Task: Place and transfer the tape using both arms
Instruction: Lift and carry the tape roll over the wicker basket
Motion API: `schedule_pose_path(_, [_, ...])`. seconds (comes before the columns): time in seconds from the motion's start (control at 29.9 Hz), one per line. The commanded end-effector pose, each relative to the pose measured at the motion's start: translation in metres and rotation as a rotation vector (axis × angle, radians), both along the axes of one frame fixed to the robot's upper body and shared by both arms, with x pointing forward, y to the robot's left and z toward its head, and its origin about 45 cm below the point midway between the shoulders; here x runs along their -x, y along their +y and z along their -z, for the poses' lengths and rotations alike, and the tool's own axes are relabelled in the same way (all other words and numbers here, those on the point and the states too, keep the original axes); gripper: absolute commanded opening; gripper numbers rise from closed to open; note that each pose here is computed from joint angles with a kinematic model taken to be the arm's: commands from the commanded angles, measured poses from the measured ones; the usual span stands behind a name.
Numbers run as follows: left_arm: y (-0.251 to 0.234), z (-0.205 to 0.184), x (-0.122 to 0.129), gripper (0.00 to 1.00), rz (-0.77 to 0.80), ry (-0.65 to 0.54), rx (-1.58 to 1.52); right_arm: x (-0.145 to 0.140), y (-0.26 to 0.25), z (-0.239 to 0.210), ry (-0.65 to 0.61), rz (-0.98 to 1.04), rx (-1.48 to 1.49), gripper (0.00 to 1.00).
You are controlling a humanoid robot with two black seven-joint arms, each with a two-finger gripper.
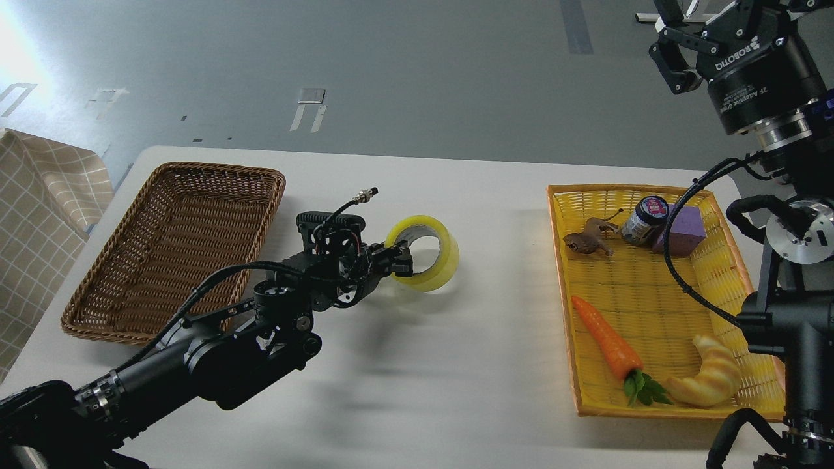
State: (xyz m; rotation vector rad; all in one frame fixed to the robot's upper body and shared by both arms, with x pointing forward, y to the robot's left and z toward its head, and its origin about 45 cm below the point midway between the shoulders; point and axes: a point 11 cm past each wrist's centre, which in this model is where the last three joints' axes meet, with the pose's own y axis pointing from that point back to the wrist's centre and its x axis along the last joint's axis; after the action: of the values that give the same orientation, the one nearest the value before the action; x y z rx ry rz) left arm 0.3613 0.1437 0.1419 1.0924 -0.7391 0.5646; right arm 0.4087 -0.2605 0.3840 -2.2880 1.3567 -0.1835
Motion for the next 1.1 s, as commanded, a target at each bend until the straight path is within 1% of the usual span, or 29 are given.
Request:
schedule_pose_path(0.0, [0.006, -0.013, -0.009, 0.00, 0.019, -0.015, -0.037, 0.000, 0.000, -0.001, -0.004, 0.000, -0.002, 1.00])
schedule_pose_path(0.07, [0.012, -0.029, -0.020, 0.00, 0.037, -0.043, -0.069, 0.000, -0.001, -0.001, -0.003, 0.002, -0.003, 1.00])
schedule_pose_path(0.1, [0.012, -0.030, -0.020, 0.00, 0.037, -0.043, -0.069, 0.000, -0.001, -0.001, -0.003, 0.002, -0.003, 1.00])
schedule_pose_path(0.2, [0.027, -0.057, -0.038, 0.00, 0.052, -0.079, -0.132, 0.000, -0.001, 0.000, -0.001, 0.002, -0.004, 1.00])
schedule_pose_path(0.27, [0.039, -0.082, -0.051, 0.00, 0.061, -0.112, -0.186, 0.000, -0.001, 0.000, -0.004, 0.003, -0.005, 1.00])
schedule_pose_path(0.37, [0.050, -0.098, -0.059, 0.00, 0.059, -0.128, -0.218, 0.000, -0.001, 0.000, -0.004, 0.003, -0.005, 1.00])
schedule_pose_path(0.5, [0.081, -0.125, -0.070, 0.00, 0.039, -0.163, -0.276, 0.000, -0.001, 0.000, -0.004, 0.003, -0.005, 1.00])
schedule_pose_path(0.57, [0.089, -0.132, -0.071, 0.00, 0.036, -0.177, -0.291, 0.000, -0.001, 0.000, -0.002, 0.003, -0.005, 1.00])
schedule_pose_path(0.63, [0.109, -0.143, -0.070, 0.00, 0.028, -0.193, -0.317, 0.000, -0.001, 0.001, -0.002, 0.002, -0.005, 1.00])
schedule_pose_path(0.74, [0.139, -0.148, -0.068, 0.00, -0.001, -0.190, -0.358, 0.000, -0.001, 0.001, -0.002, 0.002, -0.005, 1.00])
schedule_pose_path(0.77, [0.139, -0.148, -0.068, 0.00, -0.001, -0.190, -0.358, 0.000, -0.001, 0.001, -0.002, 0.002, -0.005, 1.00])
schedule_pose_path(0.9, [0.183, -0.154, -0.060, 0.00, -0.029, -0.172, -0.407, 0.000, -0.001, 0.002, 0.001, 0.001, -0.004, 1.00])
schedule_pose_path(1.07, [0.216, -0.143, -0.048, 0.00, -0.047, -0.113, -0.447, 0.000, -0.001, 0.004, 0.006, 0.003, -0.004, 1.00])
